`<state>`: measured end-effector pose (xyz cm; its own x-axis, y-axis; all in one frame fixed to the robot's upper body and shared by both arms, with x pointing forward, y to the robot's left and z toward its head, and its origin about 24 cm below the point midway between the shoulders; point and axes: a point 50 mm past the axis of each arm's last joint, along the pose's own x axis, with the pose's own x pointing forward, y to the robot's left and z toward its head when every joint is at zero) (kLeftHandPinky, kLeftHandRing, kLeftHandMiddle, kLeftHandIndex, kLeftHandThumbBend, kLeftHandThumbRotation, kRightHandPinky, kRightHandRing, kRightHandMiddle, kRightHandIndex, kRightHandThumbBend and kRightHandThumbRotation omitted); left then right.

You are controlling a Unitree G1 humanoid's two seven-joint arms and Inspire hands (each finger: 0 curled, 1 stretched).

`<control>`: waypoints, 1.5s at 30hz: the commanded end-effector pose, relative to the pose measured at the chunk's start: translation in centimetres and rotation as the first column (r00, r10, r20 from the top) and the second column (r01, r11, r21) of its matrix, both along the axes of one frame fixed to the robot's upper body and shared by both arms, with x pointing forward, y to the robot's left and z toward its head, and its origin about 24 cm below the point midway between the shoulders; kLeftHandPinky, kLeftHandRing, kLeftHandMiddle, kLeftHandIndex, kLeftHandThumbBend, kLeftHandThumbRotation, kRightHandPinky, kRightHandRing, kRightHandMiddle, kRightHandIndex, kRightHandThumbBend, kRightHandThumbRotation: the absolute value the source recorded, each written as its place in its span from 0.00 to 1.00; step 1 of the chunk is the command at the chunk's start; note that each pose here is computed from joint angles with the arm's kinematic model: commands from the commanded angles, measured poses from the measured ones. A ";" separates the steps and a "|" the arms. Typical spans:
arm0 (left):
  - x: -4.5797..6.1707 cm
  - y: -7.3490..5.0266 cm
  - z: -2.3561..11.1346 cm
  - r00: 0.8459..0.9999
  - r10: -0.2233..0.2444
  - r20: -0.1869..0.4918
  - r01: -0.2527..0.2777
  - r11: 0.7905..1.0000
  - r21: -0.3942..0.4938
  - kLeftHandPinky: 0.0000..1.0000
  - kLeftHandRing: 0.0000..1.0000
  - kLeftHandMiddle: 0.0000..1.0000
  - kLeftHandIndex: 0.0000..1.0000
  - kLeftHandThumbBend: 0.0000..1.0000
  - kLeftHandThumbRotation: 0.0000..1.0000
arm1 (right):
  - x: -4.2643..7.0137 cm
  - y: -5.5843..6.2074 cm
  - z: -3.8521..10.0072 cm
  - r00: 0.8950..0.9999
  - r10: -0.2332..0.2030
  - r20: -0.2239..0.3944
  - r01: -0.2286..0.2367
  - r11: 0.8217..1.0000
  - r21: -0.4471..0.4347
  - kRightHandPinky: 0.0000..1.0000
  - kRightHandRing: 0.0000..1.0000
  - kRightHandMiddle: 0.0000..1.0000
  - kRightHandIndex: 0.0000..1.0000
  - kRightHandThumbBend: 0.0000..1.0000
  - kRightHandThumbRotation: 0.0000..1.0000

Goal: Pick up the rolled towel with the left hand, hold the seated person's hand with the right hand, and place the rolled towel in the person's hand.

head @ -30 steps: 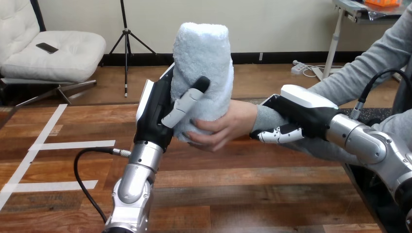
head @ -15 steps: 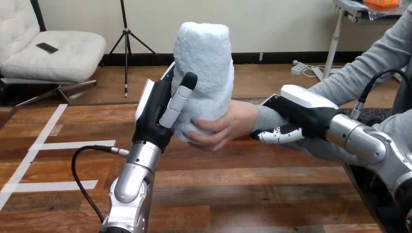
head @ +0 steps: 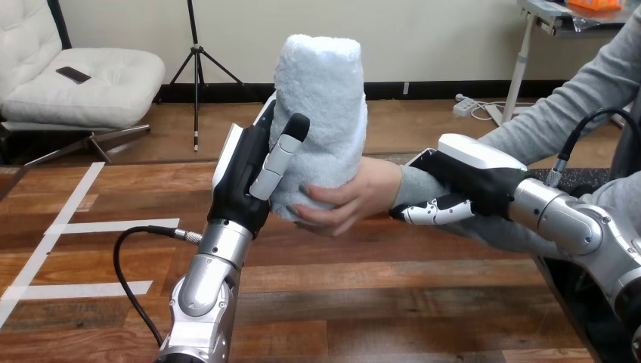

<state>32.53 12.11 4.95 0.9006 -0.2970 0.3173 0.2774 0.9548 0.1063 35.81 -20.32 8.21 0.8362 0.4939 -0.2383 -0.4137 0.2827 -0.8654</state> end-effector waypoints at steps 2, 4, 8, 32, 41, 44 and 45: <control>0.8 -0.7 2.2 0.995 -0.035 0.093 0.032 0.999 0.032 0.91 0.98 0.96 0.93 1.00 0.90 | 1.3 2.1 3.6 0.989 0.065 0.136 -0.072 0.996 0.052 0.44 0.51 0.57 0.60 0.73 0.60; 0.8 -0.7 2.3 0.995 -0.034 0.096 0.031 0.999 0.035 0.90 0.97 0.96 0.94 1.00 0.90 | 1.3 2.1 3.6 0.988 0.067 0.136 -0.074 0.996 0.046 0.47 0.54 0.59 0.63 0.77 0.63; 0.8 -0.6 2.3 0.995 -0.030 0.100 0.027 0.999 0.038 0.90 0.97 0.96 0.94 1.00 0.90 | 1.3 2.1 3.6 0.988 0.075 0.135 -0.080 0.996 0.027 0.52 0.59 0.63 0.67 0.84 0.69; 0.4 -0.2 2.3 0.992 -0.029 0.120 0.025 0.999 0.034 0.90 0.97 0.96 0.93 1.00 0.83 | 1.3 1.9 3.4 0.990 0.077 0.116 -0.073 0.997 -0.037 0.68 0.78 0.80 0.83 1.00 0.93; 0.0 0.1 2.0 0.990 -0.001 0.139 -0.002 1.000 0.024 0.91 0.93 0.94 0.91 1.00 0.88 | 1.2 1.6 3.3 0.992 0.031 0.120 -0.033 0.999 0.016 0.69 0.79 0.81 0.83 1.00 0.93; -0.3 0.2 1.9 0.989 -0.001 0.148 -0.002 1.000 0.022 0.91 0.93 0.93 0.91 1.00 0.90 | 1.2 1.4 3.2 0.992 0.020 0.123 -0.023 0.999 0.029 0.69 0.80 0.82 0.83 1.00 0.93; -0.4 0.2 1.9 0.989 -0.001 0.148 -0.003 1.000 0.023 0.91 0.93 0.93 0.91 1.00 0.91 | 1.2 1.4 3.2 0.992 0.016 0.127 -0.020 0.999 0.032 0.69 0.80 0.82 0.83 1.00 0.93</control>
